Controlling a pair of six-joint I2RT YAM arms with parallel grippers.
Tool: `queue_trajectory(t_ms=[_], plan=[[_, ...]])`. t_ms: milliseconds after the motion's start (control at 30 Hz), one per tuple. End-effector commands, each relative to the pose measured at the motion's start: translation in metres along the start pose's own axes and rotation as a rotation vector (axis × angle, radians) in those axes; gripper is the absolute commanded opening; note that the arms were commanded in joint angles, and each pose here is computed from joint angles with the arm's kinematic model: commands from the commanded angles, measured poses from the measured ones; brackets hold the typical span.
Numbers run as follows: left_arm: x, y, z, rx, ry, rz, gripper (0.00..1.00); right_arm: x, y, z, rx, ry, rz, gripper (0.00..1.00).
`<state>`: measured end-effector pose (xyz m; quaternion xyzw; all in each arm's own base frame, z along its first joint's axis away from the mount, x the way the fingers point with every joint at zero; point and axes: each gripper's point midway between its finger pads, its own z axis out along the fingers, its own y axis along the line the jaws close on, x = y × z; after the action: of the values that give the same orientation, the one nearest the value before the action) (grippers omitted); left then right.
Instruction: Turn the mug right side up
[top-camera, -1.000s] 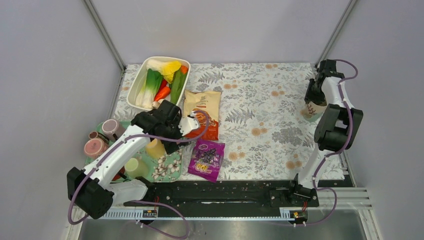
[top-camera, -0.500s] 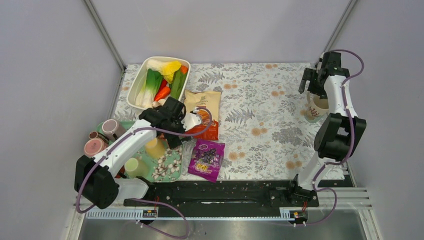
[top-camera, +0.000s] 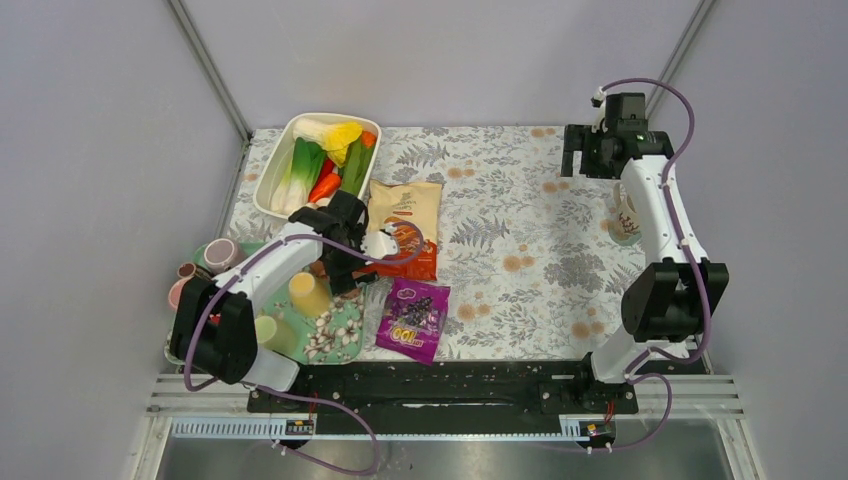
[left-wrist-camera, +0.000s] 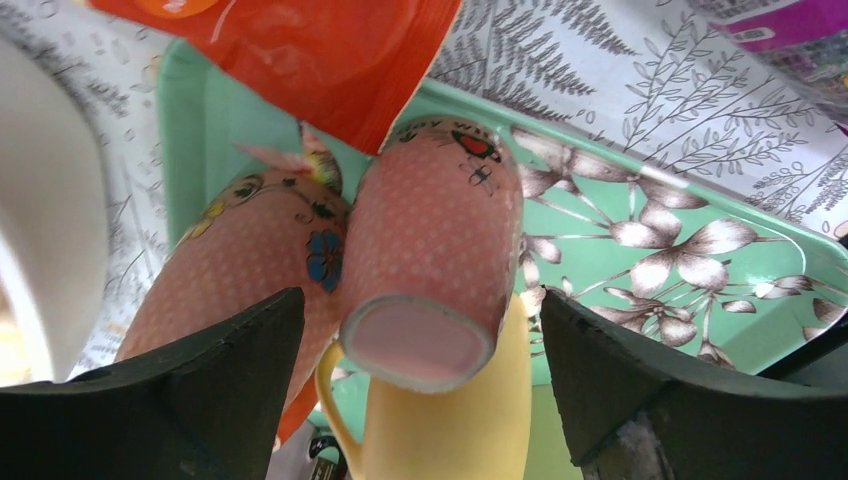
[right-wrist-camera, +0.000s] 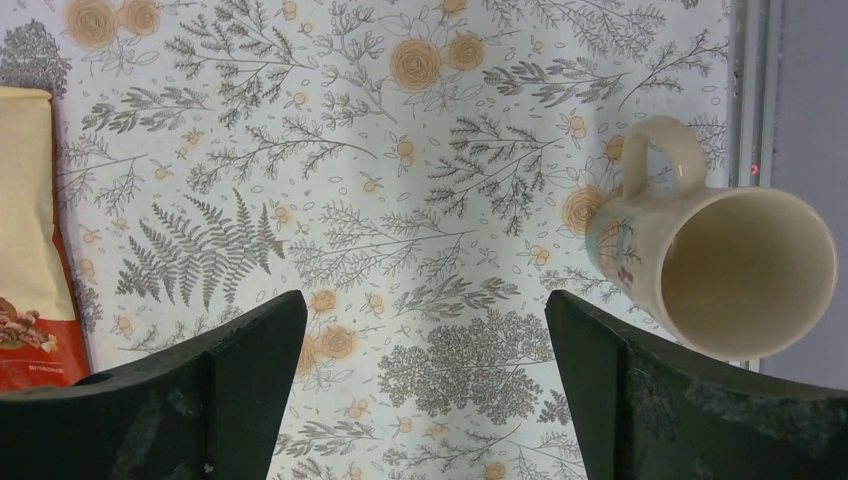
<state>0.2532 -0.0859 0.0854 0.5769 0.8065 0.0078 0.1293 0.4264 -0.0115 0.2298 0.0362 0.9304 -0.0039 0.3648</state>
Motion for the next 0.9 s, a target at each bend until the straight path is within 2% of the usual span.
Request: queue_trajectory(t_ms=[0,267,467,533,567,633,867], plan=[[-0.016,-0.013,0.006,0.109,-0.086,0.029,0.87,-0.005,0.008,-0.022,-0.027,-0.052,-0.026,0.99],[-0.012,-0.017,0.021,0.151,-0.052,0.020,0.64,-0.006,0.033,-0.031,-0.114,-0.082,-0.045,0.99],[-0.005,-0.020,0.026,0.158,-0.019,0.021,0.61,-0.005,0.045,-0.038,-0.145,-0.093,-0.067,0.99],[-0.003,-0.019,0.026,0.154,-0.014,0.022,0.65,-0.004,0.055,-0.043,-0.176,-0.098,-0.082,0.99],[-0.002,-0.019,0.026,0.150,-0.010,0.028,0.74,-0.004,0.060,-0.045,-0.190,-0.102,-0.091,0.99],[0.000,-0.016,0.026,0.131,-0.008,0.042,0.82,-0.004,0.067,-0.049,-0.211,-0.114,-0.105,1.00],[0.002,-0.015,0.033,0.103,-0.022,0.079,0.82,-0.001,0.075,-0.051,-0.245,-0.130,-0.112,1.00]])
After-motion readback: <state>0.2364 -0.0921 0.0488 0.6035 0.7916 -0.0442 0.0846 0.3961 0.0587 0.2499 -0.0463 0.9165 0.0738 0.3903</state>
